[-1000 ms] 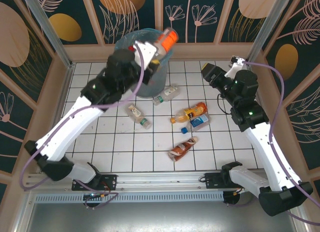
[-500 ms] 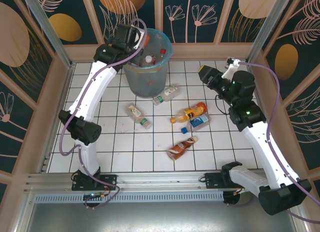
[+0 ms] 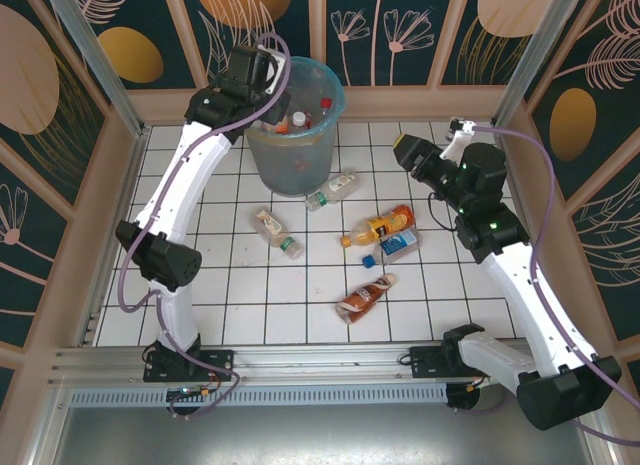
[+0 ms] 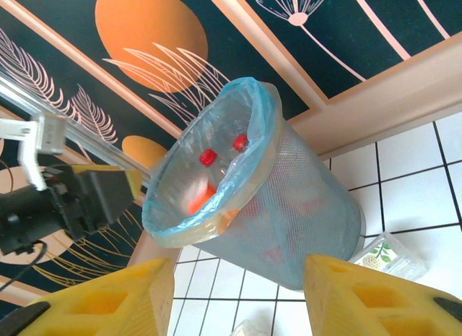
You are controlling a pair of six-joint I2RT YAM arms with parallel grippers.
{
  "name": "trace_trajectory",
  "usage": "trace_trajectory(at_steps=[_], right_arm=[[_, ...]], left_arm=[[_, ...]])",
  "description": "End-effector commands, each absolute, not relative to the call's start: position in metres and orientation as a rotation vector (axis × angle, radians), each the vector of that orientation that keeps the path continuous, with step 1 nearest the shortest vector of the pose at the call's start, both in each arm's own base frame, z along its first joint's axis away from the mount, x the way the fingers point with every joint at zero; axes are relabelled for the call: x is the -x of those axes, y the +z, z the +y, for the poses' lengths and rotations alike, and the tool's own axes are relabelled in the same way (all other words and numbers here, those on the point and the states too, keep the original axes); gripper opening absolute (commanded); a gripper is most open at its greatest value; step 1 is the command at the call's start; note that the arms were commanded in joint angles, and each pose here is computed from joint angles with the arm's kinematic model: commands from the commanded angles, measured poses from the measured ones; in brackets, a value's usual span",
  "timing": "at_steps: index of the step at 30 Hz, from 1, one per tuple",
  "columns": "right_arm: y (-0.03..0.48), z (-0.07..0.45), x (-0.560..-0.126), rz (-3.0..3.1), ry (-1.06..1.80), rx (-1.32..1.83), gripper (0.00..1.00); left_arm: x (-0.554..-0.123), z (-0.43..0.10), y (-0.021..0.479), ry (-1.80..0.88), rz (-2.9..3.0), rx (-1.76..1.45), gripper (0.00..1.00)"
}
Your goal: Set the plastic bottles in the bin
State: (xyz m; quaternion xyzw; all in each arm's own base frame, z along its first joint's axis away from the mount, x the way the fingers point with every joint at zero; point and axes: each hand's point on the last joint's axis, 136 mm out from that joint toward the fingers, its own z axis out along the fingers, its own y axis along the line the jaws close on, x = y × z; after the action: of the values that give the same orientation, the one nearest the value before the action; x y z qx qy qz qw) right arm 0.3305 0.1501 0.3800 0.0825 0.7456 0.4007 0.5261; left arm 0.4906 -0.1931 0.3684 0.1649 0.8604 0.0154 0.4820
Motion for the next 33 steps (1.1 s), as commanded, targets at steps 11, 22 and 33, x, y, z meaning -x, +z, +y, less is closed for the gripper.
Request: trace_trajectory(at_steps=[11,22,33], right_arm=[[0.338,0.172,-0.336,1.991,0.949,-0.14,0.55],[0.278,0.2,-0.316,2.282,0.643,0.034,0.61],[0.242,0.236,-0.27,2.278,0.581,0.458,0.67]], left_arm=[[-0.473,-0.179,0.411,-0.004,1.941,-0.312,0.59],[-0.423,-0.19,0.44,-0.218,1.785,-0.389,0.58],[-0.334,-0.199,0.38,-0.478,1.617,-0.524,0.59]])
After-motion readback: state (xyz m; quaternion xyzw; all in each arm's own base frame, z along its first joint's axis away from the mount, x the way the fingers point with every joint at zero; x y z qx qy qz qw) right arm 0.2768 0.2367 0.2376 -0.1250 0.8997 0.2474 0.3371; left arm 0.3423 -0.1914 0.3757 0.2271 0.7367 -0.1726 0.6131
